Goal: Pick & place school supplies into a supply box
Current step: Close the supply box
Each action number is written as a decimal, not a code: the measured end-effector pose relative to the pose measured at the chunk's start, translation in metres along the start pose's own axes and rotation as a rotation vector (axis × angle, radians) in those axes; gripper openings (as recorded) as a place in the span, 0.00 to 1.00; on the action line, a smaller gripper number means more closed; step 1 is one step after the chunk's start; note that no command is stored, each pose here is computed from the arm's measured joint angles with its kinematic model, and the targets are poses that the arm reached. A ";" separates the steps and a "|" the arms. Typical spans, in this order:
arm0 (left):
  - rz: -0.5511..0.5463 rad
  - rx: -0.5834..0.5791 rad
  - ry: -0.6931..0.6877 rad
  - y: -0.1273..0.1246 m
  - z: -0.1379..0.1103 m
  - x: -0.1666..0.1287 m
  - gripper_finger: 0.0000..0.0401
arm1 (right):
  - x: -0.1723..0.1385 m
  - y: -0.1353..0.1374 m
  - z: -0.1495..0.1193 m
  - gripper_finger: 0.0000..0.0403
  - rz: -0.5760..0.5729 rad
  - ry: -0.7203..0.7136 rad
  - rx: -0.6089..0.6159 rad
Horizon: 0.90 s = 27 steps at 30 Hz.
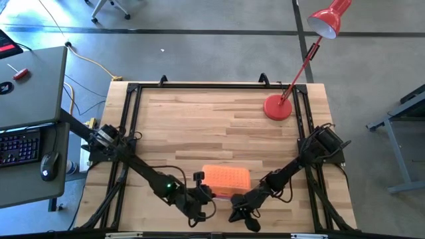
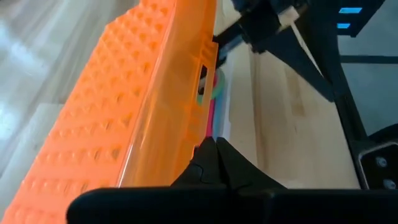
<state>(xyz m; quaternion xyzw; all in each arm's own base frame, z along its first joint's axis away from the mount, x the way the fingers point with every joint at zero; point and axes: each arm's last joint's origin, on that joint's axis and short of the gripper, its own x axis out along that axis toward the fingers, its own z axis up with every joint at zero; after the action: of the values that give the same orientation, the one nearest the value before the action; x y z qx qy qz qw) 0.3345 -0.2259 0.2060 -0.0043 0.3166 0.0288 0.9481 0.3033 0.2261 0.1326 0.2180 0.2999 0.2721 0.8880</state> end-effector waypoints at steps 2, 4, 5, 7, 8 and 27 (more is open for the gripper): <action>-0.001 0.003 -0.010 0.003 0.003 0.002 0.03 | 0.000 0.000 0.000 0.00 0.004 0.003 0.000; -0.003 0.001 -0.009 0.007 0.005 0.005 0.04 | 0.000 0.000 0.000 0.00 0.004 0.003 0.000; -0.001 -0.001 -0.007 0.008 0.006 0.006 0.05 | 0.000 0.000 0.000 0.00 0.004 0.003 0.000; -0.002 -0.004 -0.003 0.011 0.007 0.007 0.05 | 0.001 -0.001 -0.001 0.00 0.011 0.006 -0.002; -0.004 -0.007 -0.001 0.013 0.008 0.008 0.04 | 0.002 -0.001 -0.002 0.00 0.017 0.011 -0.002; -0.053 -0.002 -0.015 0.011 0.011 0.009 0.03 | -0.006 0.024 0.023 0.00 0.380 -0.171 -0.165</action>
<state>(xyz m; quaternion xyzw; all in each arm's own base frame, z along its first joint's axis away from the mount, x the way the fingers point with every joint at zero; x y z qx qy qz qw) 0.3474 -0.2137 0.2096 -0.0135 0.3094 0.0040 0.9508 0.3052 0.2356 0.1652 0.2196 0.1537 0.4387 0.8577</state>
